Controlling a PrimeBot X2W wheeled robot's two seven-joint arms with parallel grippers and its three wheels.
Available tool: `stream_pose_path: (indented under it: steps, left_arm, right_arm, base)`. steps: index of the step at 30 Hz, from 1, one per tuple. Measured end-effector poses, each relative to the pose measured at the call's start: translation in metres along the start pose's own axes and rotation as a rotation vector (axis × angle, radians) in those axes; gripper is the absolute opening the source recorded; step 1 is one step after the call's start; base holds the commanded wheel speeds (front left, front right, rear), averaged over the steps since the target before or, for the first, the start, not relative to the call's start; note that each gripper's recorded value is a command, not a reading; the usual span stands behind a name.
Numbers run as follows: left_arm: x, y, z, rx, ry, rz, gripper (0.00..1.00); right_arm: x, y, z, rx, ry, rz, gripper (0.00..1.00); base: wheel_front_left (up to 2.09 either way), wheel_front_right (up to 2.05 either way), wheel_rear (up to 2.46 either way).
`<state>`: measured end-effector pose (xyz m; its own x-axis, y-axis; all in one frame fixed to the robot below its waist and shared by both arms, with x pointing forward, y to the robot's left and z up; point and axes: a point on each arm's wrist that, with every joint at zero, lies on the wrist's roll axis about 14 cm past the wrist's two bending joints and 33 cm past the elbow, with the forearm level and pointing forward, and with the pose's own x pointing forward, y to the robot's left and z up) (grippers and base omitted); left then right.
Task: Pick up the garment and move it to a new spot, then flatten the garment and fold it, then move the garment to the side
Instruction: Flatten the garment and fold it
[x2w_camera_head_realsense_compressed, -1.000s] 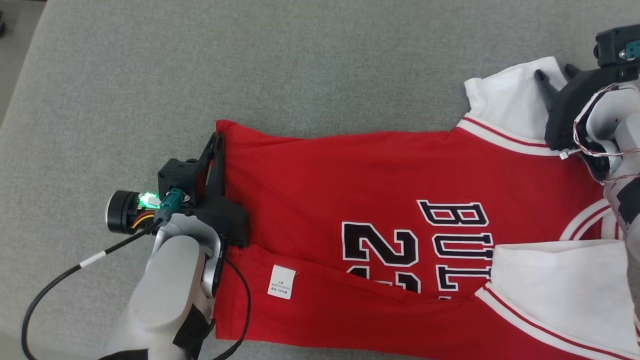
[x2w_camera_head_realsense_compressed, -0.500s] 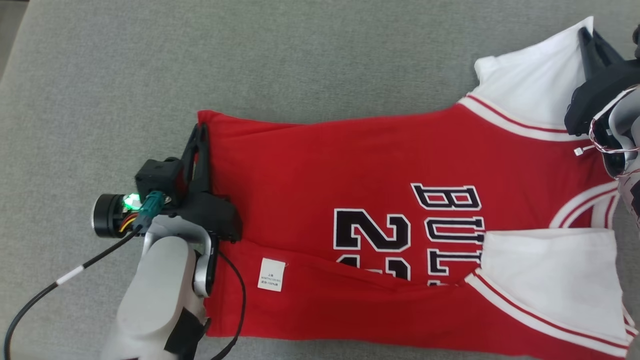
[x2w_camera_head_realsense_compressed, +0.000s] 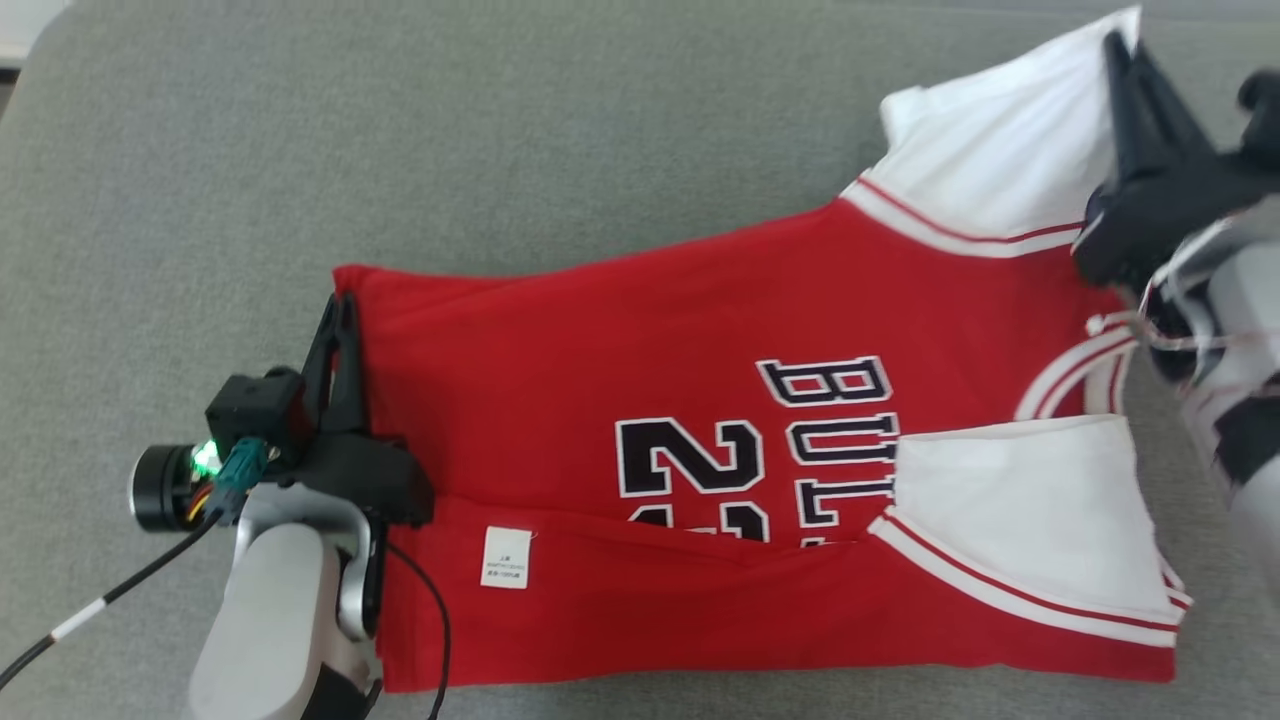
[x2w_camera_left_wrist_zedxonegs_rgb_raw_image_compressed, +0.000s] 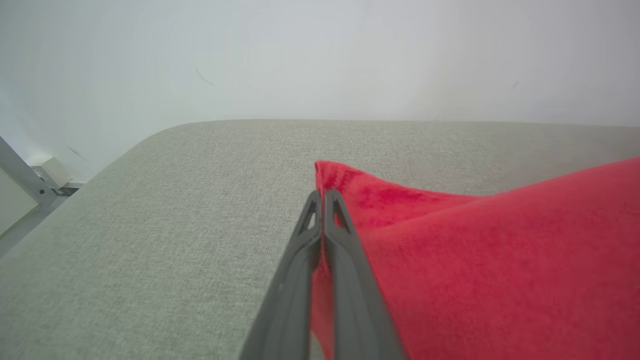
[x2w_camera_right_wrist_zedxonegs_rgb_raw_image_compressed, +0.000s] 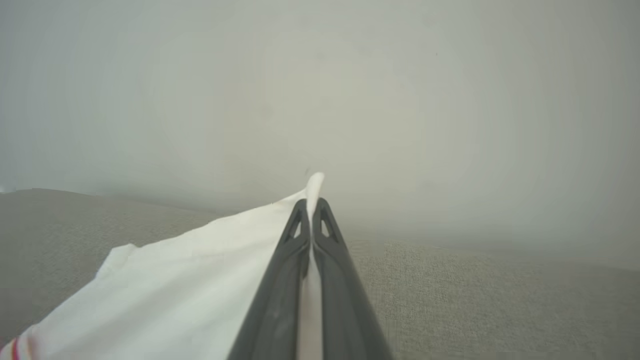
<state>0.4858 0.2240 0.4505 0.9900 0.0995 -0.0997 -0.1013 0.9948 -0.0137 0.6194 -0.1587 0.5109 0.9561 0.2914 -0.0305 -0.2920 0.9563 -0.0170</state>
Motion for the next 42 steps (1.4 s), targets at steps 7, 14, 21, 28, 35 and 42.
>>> stream_pose_path:
  steps: [7,14,21,28,35,42]
  left_arm:
    - [-0.01,-0.009,0.002,-0.001,-0.006,-0.029,0.0]
    - [-0.026,-0.014,0.004,-0.013,-0.018,-0.045,0.0]
    - [-0.051,-0.013,-0.012,-0.038,0.019,-0.038,0.0]
    - [-0.069,-0.016,-0.024,-0.06,0.057,-0.046,0.0]
    - [-0.081,-0.017,-0.033,-0.072,0.085,-0.047,0.0]
    - [-0.086,-0.021,-0.037,-0.067,0.095,-0.06,0.42]
  right_arm:
    - [-0.049,0.004,-0.004,0.04,-0.024,0.004,0.0]
    - [-0.09,0.01,-0.017,0.101,-0.012,-0.013,0.0]
    - [-0.13,0.017,-0.037,0.175,0.022,-0.055,0.0]
    - [-0.159,0.02,-0.051,0.228,0.05,-0.104,0.0]
    - [-0.177,0.024,-0.051,0.258,0.042,-0.13,0.0]
    - [-0.196,0.019,-0.061,0.271,0.066,-0.174,0.28]
  base:
    - [0.0,0.0,0.0]
    - [0.0,0.0,0.0]
    - [0.0,0.0,0.0]
    - [0.0,0.0,0.0]
    - [0.0,0.0,0.0]
    - [0.0,0.0,0.0]
